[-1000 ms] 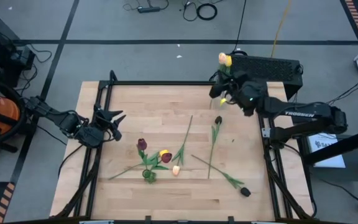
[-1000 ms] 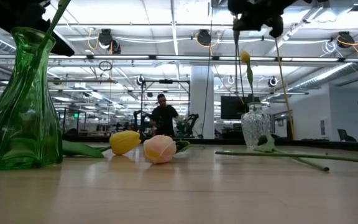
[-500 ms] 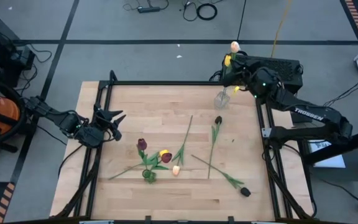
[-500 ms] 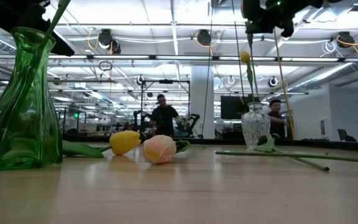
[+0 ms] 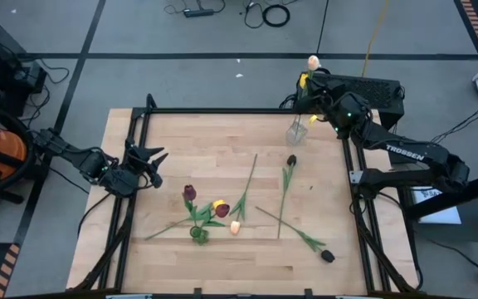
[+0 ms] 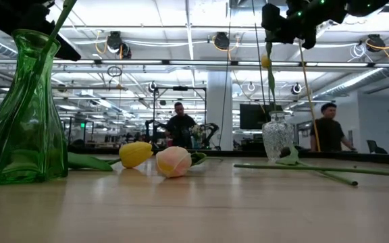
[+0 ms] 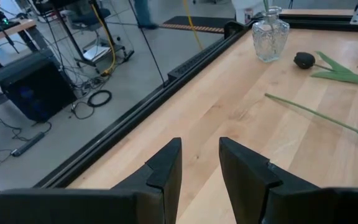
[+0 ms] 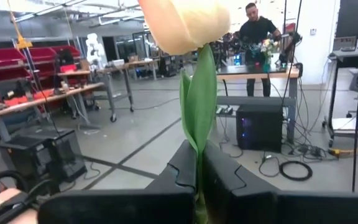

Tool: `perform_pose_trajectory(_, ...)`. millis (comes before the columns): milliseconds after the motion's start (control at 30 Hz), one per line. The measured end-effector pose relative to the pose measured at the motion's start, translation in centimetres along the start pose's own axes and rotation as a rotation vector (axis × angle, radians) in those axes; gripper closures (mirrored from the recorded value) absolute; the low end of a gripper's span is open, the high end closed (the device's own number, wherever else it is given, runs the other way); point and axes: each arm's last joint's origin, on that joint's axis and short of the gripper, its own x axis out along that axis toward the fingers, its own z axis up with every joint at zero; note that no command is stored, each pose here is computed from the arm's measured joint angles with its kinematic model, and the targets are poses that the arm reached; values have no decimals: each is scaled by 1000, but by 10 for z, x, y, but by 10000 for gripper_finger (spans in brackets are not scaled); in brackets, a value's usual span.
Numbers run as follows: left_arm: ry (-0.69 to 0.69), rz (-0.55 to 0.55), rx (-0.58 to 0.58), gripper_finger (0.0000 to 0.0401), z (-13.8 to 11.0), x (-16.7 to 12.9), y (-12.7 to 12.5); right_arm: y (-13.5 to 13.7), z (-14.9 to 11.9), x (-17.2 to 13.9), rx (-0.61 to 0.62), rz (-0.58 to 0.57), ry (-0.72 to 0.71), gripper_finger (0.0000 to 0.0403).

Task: Sort flowers into vase by color
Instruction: Put the right light orange flower into the vase

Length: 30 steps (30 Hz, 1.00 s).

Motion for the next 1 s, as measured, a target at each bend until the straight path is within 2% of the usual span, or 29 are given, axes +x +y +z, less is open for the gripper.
perform_pose_trajectory(467, 0, 0, -3, 285, 0, 0, 0, -3, 3, -5, -30, -12, 6, 402)
perform_pose_trajectory(667, 0, 0, -3, 285, 0, 0, 0, -4, -13, -4, -52, -28, 139, 402)
perform_pose_trajectory(1000, 0, 0, -4, 285, 0, 0, 0, -12, -58, -9, 48, -24, 104, 402)
